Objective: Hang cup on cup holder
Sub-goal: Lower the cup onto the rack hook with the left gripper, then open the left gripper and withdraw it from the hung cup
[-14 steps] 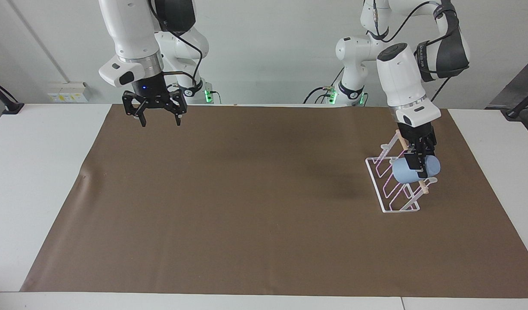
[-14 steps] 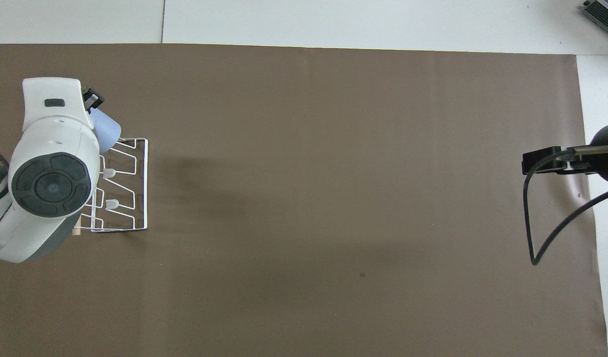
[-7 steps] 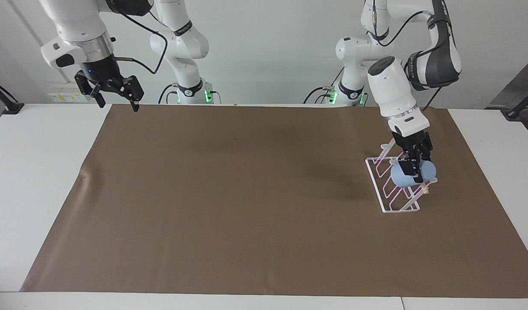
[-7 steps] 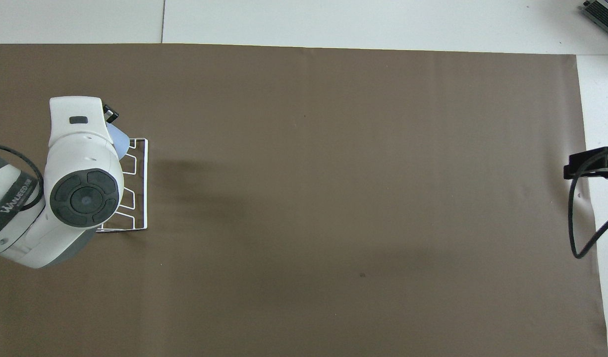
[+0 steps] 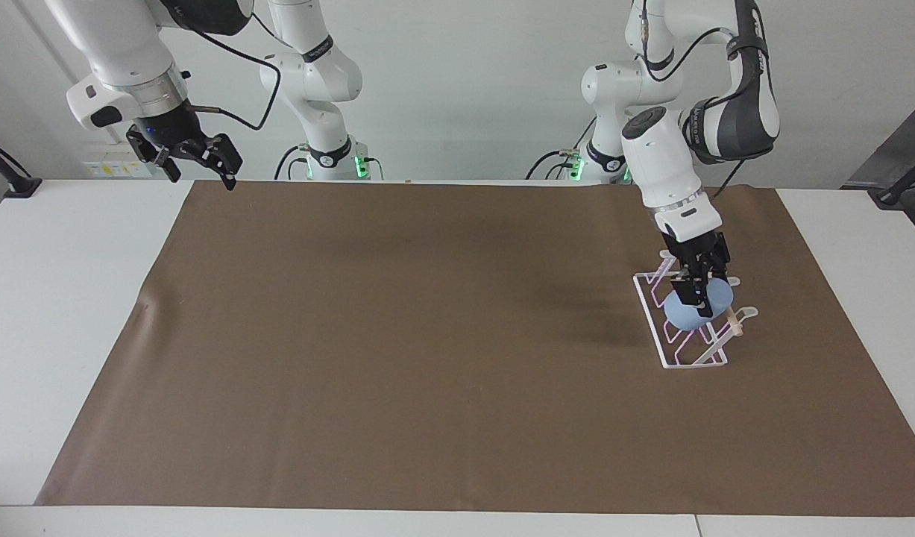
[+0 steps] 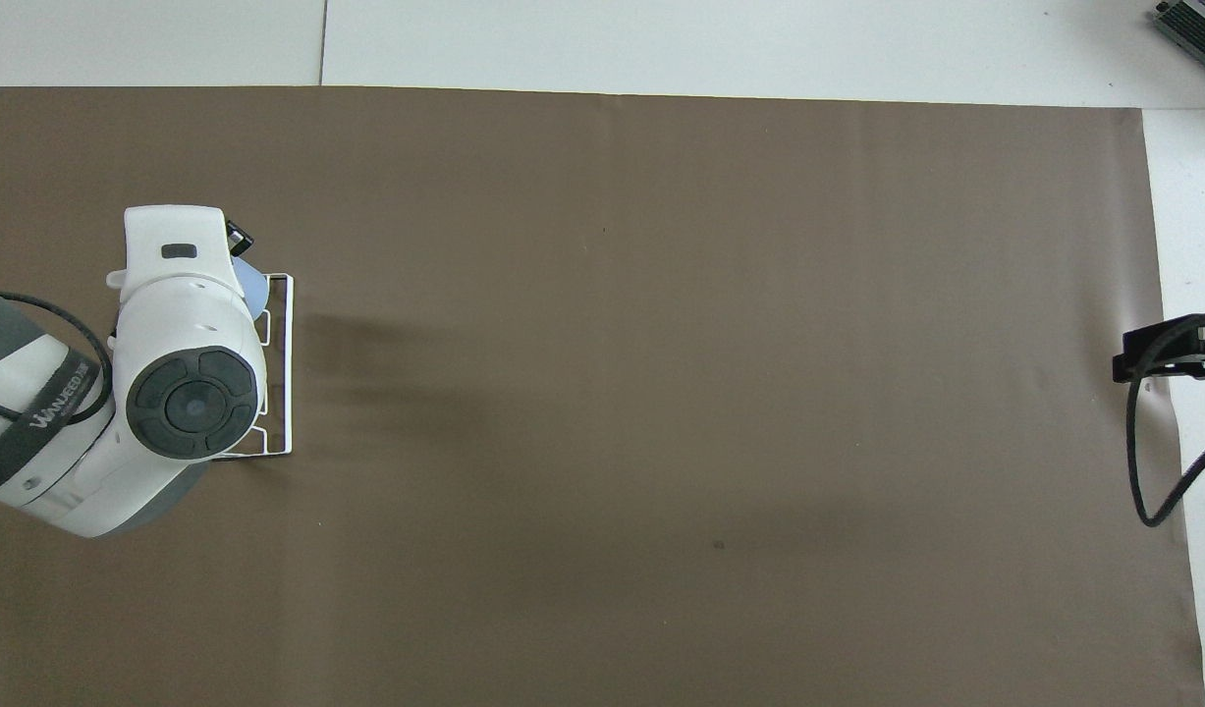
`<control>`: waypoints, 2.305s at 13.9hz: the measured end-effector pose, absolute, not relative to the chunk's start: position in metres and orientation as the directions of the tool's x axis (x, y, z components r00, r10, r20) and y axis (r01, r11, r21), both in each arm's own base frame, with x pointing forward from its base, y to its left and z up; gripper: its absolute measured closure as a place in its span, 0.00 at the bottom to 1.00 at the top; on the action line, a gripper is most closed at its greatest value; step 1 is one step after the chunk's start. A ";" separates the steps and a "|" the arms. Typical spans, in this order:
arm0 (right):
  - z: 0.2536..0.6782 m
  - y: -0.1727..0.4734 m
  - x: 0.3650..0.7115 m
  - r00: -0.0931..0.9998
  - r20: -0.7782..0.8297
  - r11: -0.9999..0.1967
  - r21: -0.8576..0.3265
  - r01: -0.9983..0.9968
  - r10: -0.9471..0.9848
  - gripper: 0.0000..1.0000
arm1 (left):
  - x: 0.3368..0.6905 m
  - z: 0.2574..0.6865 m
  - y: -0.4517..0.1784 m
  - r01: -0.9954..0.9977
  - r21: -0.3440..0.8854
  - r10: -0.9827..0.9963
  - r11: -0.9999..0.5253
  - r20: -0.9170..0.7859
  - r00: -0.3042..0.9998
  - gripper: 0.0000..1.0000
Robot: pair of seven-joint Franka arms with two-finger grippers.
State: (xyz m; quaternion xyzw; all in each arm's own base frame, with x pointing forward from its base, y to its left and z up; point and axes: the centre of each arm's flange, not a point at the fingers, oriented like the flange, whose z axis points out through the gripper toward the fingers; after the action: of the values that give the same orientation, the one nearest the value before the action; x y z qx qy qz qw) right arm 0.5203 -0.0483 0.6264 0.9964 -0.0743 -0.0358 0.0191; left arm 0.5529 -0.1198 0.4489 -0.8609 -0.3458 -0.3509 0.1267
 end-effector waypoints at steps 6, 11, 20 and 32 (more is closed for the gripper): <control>0.629 -0.041 0.521 0.994 -0.056 -0.995 0.040 -0.090 -0.092 0.00 | 0.558 0.466 -0.121 0.677 0.046 0.503 -0.735 0.706 0.498 0.00; 0.630 -0.043 0.522 0.995 -0.044 -0.995 0.039 -0.093 -0.094 0.00 | 0.567 0.492 -0.121 0.609 0.025 0.484 -0.793 0.632 0.605 0.00; 0.630 -0.043 0.522 0.995 -0.044 -0.995 0.039 -0.091 -0.093 0.00 | 0.566 0.565 -0.086 0.345 -0.040 0.315 -0.938 0.316 0.895 0.00; 0.630 -0.043 0.522 0.995 -0.044 -0.995 0.039 -0.091 -0.093 0.00 | 0.542 0.630 -0.040 0.039 -0.077 0.034 -0.996 0.057 0.998 0.00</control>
State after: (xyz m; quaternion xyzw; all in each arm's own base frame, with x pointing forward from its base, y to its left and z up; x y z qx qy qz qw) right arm 0.5221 -0.0426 0.6304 0.9985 -0.0462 -0.0229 0.0186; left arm 0.5423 -0.0396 0.6296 -0.9987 -0.0183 -0.0278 0.0393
